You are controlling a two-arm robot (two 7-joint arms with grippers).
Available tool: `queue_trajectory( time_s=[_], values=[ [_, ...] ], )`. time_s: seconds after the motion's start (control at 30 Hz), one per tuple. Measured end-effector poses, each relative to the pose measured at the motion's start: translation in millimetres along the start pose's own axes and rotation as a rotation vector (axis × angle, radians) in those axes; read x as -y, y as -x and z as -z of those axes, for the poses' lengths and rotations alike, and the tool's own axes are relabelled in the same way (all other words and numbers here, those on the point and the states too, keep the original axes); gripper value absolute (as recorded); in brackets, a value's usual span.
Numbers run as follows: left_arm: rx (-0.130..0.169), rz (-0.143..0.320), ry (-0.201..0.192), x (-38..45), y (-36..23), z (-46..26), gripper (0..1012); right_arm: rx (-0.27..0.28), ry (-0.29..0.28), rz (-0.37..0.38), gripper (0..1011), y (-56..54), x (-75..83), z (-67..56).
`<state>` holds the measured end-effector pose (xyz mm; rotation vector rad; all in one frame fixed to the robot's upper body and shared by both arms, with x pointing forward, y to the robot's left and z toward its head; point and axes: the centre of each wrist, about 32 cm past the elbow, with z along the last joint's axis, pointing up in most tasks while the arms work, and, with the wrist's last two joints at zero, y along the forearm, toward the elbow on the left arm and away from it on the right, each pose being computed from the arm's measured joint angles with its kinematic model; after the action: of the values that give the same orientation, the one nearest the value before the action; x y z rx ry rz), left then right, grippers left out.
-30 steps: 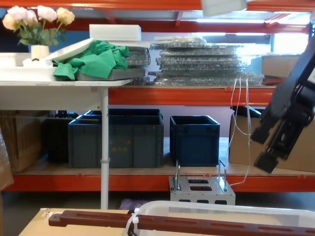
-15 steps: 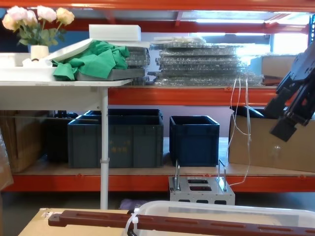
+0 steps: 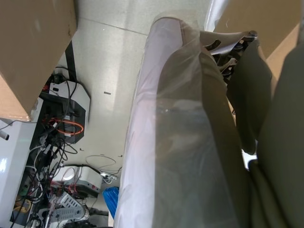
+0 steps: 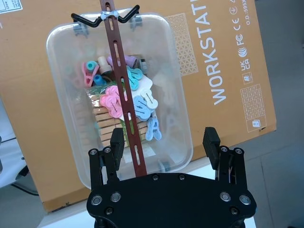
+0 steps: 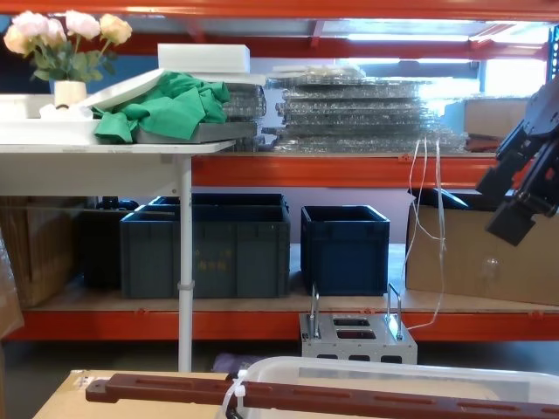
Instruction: Use one hand to grasp the basket and place it at the designated location.
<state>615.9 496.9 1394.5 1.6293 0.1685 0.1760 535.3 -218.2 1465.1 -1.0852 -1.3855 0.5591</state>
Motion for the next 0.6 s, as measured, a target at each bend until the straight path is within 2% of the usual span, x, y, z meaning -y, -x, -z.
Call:
queue_trajectory(
  time_s=[0.33, 0.6],
  values=[
    [0.0, 0.0, 0.0, 0.0, 0.0, 0.1, 0, 0.003, -0.005, 0.001, 1001, 0.0, 0.6, -2.3],
    [0.0, 0.0, 0.0, 0.0, 0.0, 0.1, 0, 0.009, -0.014, -0.006, 1001, -4.2, -4.1, -2.0]
  ],
)
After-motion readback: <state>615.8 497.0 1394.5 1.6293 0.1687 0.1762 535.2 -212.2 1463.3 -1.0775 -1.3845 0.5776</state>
